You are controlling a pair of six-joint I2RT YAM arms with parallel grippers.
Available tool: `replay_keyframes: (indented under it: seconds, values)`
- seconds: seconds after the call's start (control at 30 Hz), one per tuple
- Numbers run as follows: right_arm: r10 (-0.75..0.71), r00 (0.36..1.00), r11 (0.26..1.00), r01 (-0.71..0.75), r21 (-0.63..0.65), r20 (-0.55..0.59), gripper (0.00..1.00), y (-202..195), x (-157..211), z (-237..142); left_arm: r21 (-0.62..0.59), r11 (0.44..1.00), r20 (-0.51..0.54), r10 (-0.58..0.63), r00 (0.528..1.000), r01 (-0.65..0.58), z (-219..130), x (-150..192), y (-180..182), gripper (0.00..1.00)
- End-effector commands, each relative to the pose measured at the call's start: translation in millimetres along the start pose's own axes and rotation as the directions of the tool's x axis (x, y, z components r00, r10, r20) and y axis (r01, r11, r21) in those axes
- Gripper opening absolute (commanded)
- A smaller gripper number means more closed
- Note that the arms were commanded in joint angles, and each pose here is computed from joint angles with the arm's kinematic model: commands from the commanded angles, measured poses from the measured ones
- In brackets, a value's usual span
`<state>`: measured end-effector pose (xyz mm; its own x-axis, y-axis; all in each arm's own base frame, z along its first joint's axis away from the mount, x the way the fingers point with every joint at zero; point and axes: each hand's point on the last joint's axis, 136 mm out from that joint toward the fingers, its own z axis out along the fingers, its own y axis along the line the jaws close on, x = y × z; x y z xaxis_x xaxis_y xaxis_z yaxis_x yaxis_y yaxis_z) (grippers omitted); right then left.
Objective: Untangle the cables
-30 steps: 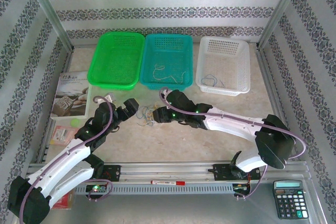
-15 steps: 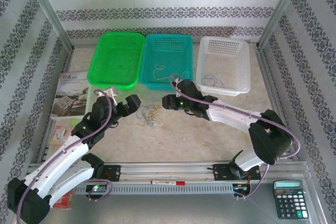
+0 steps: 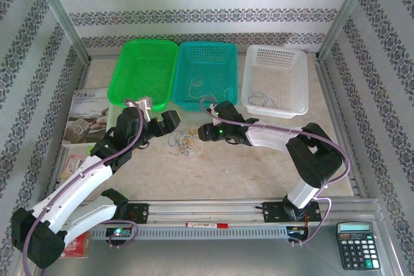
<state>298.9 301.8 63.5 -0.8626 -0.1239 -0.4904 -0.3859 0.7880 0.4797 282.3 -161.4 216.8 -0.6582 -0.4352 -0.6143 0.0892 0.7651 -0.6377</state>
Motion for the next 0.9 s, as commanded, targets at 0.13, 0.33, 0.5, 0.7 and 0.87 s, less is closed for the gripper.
replay_keyframes:
  seconds: [0.13,0.33,0.5,0.7,0.87]
  values:
    - [-0.034,0.999,0.999,0.034,-0.016,0.024,0.51,1.2,-15.8,14.0,0.028,0.999,-0.014,-0.022,1.0,0.022,0.7,4.1,-5.1,1.0]
    - [-0.017,1.0,1.0,0.017,-0.01,0.026,0.49,-5.1,-23.4,24.9,0.033,0.999,-0.013,-0.036,0.999,0.037,2.5,4.0,-5.6,1.0]
    - [-0.009,1.0,1.0,0.01,-0.026,0.023,0.46,-5.2,-28.9,34.3,0.037,0.998,-0.018,-0.044,0.999,0.044,5.0,4.1,-6.9,1.0]
    - [-0.002,1.0,0.998,0.002,-0.055,0.01,0.36,-2.1,-25.9,41.1,0.037,0.998,-0.02,-0.049,0.999,0.05,6.6,4.1,-6.8,1.0]
    - [-0.006,1.0,0.997,0.006,-0.072,0.01,0.12,0.4,-23.9,37.7,0.041,0.998,-0.023,-0.053,0.998,0.054,7.6,4.3,-7.8,1.0]
